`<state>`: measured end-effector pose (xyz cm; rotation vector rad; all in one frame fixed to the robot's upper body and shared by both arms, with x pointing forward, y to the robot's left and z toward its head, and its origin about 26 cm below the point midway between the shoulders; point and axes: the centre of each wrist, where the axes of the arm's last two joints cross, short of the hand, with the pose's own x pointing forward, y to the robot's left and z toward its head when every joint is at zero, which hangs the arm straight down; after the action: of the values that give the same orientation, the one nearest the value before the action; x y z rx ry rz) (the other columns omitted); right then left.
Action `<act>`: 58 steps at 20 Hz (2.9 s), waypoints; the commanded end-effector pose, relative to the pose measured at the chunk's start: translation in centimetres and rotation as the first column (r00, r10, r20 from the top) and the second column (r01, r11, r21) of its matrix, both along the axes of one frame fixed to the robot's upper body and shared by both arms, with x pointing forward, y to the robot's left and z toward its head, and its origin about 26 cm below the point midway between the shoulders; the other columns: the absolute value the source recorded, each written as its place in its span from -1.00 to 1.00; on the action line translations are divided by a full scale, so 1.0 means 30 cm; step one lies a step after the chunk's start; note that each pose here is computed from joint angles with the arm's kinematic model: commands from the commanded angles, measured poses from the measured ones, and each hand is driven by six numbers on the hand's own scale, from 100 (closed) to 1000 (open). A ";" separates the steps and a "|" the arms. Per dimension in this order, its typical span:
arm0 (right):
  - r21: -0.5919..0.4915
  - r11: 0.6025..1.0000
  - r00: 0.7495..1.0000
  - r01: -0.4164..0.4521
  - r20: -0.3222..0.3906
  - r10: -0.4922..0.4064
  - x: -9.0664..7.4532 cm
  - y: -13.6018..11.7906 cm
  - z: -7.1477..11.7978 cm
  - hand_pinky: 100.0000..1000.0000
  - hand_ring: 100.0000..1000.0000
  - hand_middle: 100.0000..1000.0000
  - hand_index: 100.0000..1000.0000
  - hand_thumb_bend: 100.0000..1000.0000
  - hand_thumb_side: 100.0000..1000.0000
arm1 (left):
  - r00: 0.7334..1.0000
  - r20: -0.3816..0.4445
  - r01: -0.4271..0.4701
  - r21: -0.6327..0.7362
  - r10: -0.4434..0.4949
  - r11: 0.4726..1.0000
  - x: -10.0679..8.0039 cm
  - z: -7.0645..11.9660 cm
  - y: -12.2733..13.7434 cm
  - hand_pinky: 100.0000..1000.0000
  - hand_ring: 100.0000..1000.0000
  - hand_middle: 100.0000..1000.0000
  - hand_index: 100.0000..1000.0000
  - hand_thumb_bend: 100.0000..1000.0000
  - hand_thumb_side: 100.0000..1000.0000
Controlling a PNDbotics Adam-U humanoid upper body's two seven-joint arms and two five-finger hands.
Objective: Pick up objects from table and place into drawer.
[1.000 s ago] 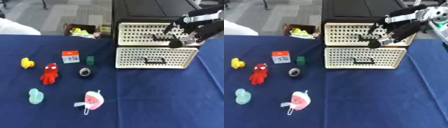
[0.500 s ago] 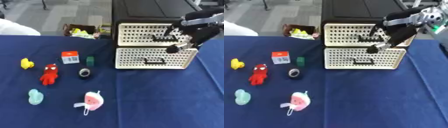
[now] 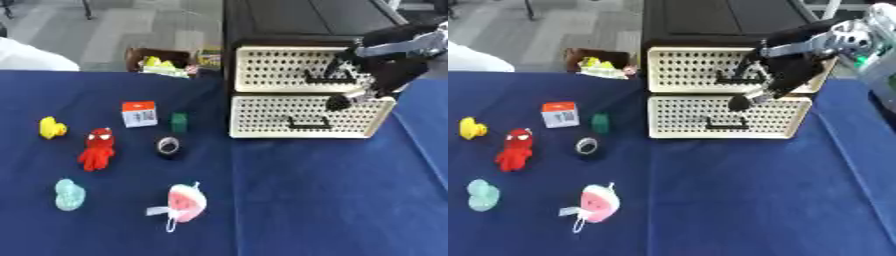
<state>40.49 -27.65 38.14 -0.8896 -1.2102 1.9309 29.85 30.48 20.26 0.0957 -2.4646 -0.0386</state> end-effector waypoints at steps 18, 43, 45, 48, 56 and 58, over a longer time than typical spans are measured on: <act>0.007 1.000 0.999 -0.011 -0.039 0.012 -0.069 -0.022 -0.023 -1.00 -1.00 -1.00 0.75 0.04 0.98 | 1.000 0.022 0.007 0.012 -0.007 1.000 -0.007 0.027 -0.009 -0.10 0.01 0.03 0.17 -0.94 1.00; -0.027 1.000 1.000 -0.009 -0.024 0.008 -0.306 0.026 -0.052 -1.00 -1.00 -1.00 0.75 0.01 1.00 | 1.000 0.017 0.017 0.012 -0.017 1.000 -0.005 0.028 -0.015 -0.10 0.02 0.03 0.16 -0.93 1.00; -0.025 1.000 1.000 -0.006 -0.030 0.005 -0.318 0.027 -0.057 -1.00 -1.00 -1.00 0.75 0.01 1.00 | 1.000 0.017 0.017 0.011 -0.017 1.000 -0.005 0.029 -0.015 -0.10 0.02 0.03 0.16 -0.93 1.00; -0.023 1.000 0.999 -0.001 -0.043 0.000 -0.333 0.024 -0.066 -1.00 -1.00 -1.00 0.75 0.02 1.00 | 1.000 0.018 0.017 0.011 -0.017 1.000 -0.005 0.029 -0.015 -0.10 0.02 0.03 0.16 -0.93 1.00; -0.015 1.000 0.998 -0.009 -0.066 0.008 -0.390 0.025 -0.076 -1.00 -1.00 -1.00 0.75 0.01 1.00 | 1.000 0.014 0.016 0.011 -0.016 1.000 -0.005 0.026 -0.015 -0.10 0.02 0.04 0.16 -0.93 1.00; -0.011 1.000 0.998 -0.009 -0.069 0.009 -0.401 0.025 -0.076 -1.00 -1.00 -1.00 0.75 0.01 1.00 | 1.000 0.016 0.016 0.011 -0.017 1.000 -0.005 0.027 -0.016 -0.10 0.02 0.04 0.16 -0.93 1.00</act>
<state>29.42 -26.85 34.64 -0.7789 -1.1574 1.9569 29.99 30.11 20.36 0.0757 -2.4539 -0.0444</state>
